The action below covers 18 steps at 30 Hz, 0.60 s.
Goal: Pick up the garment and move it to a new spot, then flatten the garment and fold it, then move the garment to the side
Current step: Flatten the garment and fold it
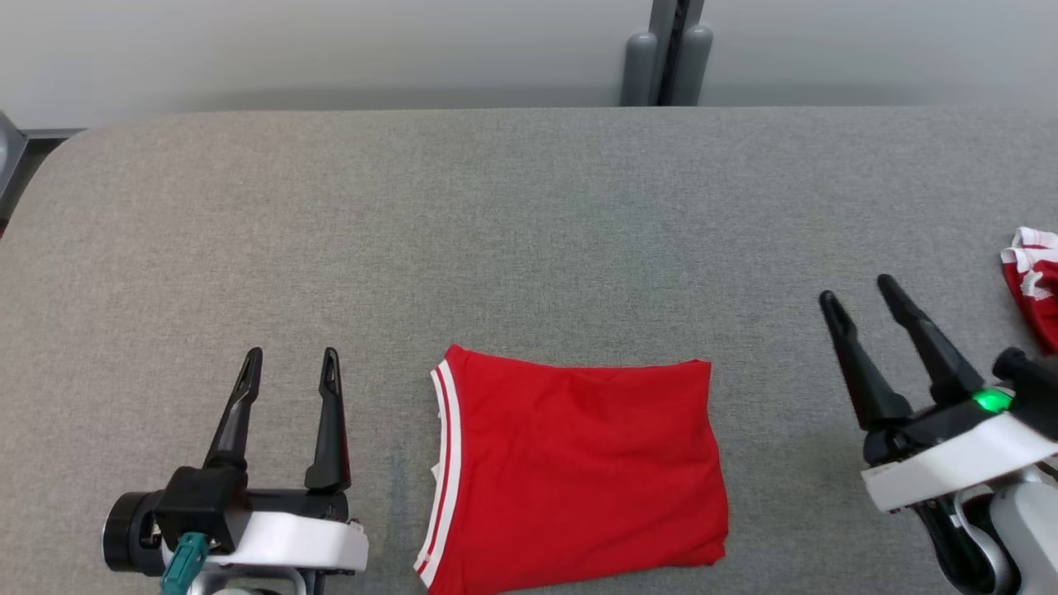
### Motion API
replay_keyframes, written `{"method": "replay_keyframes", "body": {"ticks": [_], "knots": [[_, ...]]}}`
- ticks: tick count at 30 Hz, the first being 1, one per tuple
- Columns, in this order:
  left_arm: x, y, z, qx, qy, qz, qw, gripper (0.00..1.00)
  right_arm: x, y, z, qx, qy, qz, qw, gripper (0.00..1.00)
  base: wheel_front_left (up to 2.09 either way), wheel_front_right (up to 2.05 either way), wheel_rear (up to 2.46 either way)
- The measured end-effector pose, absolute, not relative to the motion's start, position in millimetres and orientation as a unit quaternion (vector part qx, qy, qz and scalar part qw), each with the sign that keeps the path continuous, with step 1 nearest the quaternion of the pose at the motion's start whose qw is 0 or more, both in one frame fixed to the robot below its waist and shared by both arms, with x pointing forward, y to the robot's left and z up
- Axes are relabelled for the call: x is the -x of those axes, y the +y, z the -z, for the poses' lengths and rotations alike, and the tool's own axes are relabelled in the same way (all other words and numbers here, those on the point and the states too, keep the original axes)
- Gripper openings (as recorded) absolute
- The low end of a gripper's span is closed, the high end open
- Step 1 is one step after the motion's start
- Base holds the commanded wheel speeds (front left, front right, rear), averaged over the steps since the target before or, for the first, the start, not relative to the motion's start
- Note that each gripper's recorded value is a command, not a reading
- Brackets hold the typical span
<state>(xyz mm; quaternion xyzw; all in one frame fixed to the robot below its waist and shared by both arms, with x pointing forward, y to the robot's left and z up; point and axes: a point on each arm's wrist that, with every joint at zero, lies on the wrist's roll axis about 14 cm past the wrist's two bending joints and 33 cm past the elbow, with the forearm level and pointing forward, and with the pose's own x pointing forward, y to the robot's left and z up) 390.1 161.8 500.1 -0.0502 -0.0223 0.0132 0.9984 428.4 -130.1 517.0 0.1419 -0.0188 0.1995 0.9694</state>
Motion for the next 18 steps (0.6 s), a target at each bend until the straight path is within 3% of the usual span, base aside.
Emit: {"method": "replay_keyframes", "body": {"ticks": [8, 18], "knots": [[-381.9, 160.9, -505.8, 0.042, -0.022, -0.002, 0.999, 1.0, -406.8, -201.9, -531.6, -0.084, -0.065, -0.08, 0.991, 1.0, 0.0, 0.0, 0.0], [-358.0, 164.4, -510.5, 0.032, -0.023, 0.001, 0.999, 1.0, -358.6, -230.7, -526.2, -0.056, -0.045, -0.024, 0.997, 1.0, 0.0, 0.0, 0.0]]}}
